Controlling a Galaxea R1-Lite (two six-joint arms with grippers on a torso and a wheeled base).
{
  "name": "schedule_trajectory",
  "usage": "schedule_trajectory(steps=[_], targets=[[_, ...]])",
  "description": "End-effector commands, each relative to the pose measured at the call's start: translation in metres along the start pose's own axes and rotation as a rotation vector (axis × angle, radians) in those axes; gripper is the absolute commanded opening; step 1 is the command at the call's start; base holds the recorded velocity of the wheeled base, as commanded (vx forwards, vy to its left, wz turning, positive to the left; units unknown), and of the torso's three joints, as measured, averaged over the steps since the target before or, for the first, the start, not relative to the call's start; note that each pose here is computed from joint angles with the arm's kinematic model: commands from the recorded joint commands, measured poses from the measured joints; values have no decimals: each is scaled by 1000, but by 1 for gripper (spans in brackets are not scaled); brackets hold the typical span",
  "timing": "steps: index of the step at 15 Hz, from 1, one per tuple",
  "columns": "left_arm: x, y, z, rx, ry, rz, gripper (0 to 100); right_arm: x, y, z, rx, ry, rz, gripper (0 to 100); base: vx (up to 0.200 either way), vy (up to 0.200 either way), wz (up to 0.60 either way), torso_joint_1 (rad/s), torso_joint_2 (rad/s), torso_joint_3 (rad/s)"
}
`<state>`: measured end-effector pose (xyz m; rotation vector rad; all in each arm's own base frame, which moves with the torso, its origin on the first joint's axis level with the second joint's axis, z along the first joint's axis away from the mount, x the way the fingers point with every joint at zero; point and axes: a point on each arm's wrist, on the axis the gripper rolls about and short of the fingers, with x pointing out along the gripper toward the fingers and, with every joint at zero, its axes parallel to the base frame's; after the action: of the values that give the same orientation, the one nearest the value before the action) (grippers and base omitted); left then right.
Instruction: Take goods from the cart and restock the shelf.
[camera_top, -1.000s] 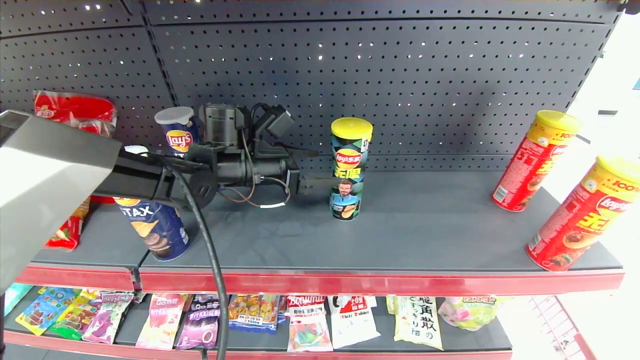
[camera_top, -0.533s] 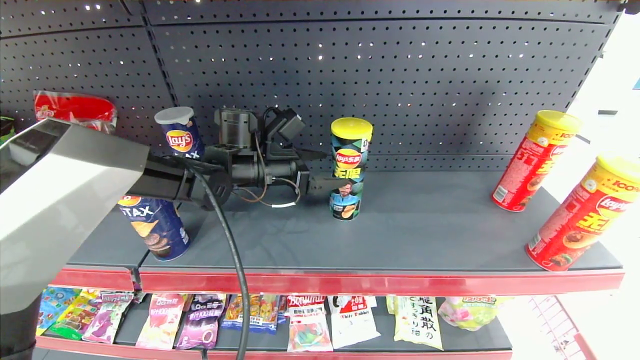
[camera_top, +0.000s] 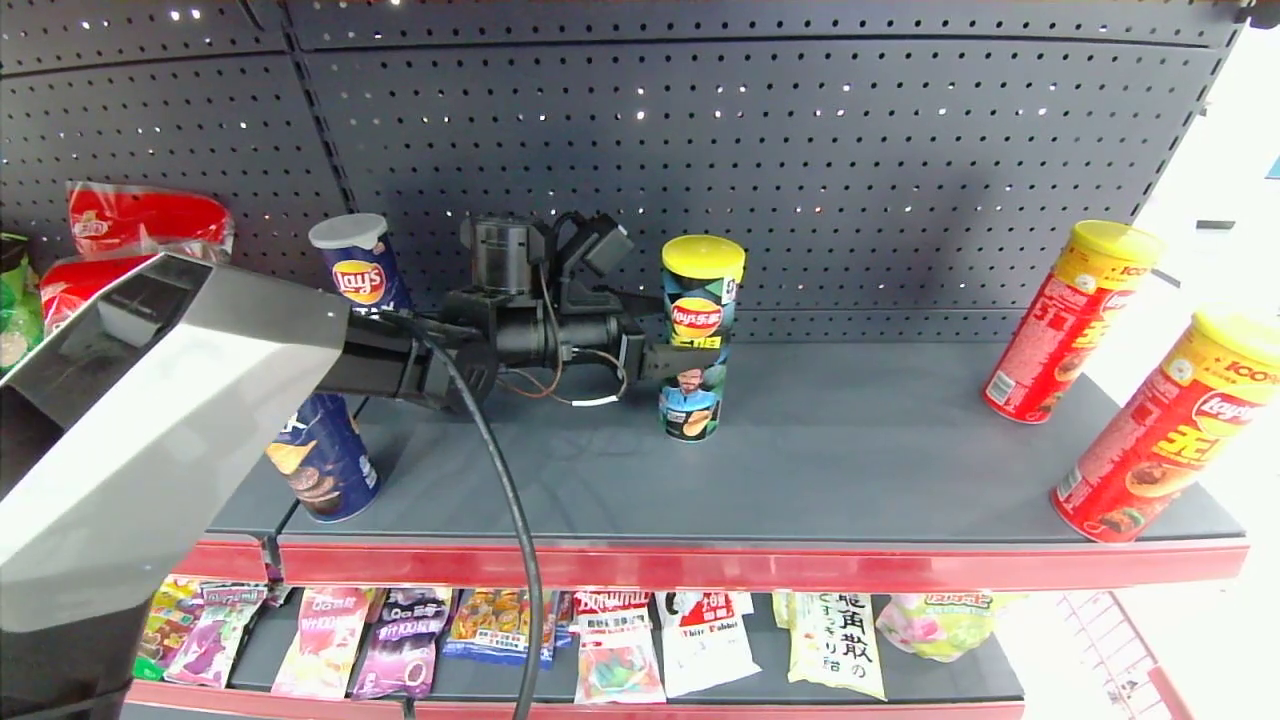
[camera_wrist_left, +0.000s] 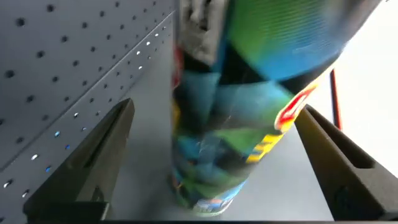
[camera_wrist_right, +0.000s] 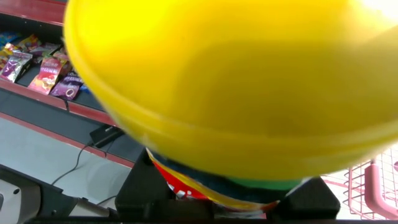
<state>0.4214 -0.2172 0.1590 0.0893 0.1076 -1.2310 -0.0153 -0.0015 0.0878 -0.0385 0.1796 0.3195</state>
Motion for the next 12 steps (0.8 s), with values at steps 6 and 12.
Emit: schedule_trajectory(steps=[6,12], targets=[[16,3,-6,8,-9,-16,100,0,0,0,3,4,1,0,0,0,0,0,0,0],[21,5,-6,17,-17,-19,0,0,0,0,3,1,-1,0,0,0,0,0,0,0]])
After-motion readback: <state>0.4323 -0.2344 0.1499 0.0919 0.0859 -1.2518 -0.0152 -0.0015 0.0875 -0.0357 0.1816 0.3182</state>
